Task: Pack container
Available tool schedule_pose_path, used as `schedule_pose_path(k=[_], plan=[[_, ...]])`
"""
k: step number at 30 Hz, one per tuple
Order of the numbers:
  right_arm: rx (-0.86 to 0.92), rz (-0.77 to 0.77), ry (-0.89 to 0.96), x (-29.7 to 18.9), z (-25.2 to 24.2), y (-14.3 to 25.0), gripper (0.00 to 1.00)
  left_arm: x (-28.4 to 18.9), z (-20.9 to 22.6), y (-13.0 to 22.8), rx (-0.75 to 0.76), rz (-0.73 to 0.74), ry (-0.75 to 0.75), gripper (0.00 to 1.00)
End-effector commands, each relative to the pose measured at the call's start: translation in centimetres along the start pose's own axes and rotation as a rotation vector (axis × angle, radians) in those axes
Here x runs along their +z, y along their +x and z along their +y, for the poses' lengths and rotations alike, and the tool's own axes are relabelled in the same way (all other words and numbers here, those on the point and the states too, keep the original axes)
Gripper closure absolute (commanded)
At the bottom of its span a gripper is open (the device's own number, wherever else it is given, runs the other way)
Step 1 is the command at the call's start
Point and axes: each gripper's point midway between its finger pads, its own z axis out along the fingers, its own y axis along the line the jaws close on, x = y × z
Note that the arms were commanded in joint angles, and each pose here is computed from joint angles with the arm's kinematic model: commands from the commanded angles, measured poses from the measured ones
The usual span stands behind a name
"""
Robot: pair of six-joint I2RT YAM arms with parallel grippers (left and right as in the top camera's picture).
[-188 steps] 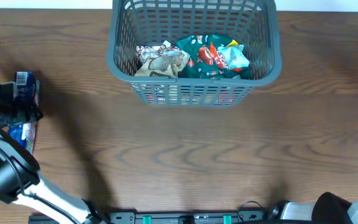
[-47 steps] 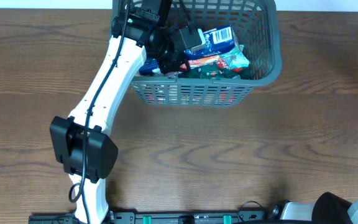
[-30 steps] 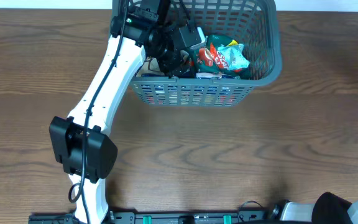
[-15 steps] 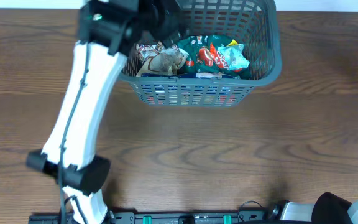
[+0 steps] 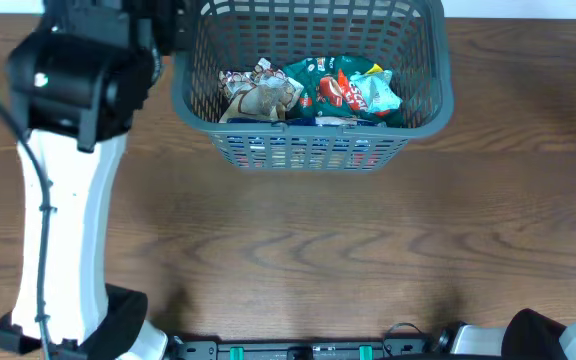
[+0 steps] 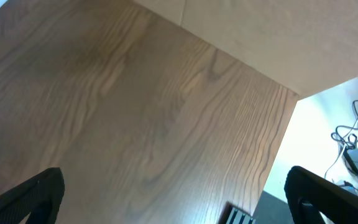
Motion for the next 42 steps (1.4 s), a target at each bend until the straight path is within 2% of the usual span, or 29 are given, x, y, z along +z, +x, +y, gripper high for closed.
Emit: schedule_pose_path(k=[1,34,42], plan=[[0.026,-0.011,0.010,-0.3,-0.6,-0.1,0.01,-1.5,1.6,-0.6,-0.072,-0.035,-0.037,0.01],[0.026,-0.011,0.010,-0.3,-0.6,-0.1,0.01,-1.3,2.0,0.1,-0.031,-0.008,-0.050,0.01],[0.026,-0.011,0.010,-0.3,-0.6,-0.1,0.01,-6.2,6.3,-1.0,-0.128,-0.112,-0.058,0.01]])
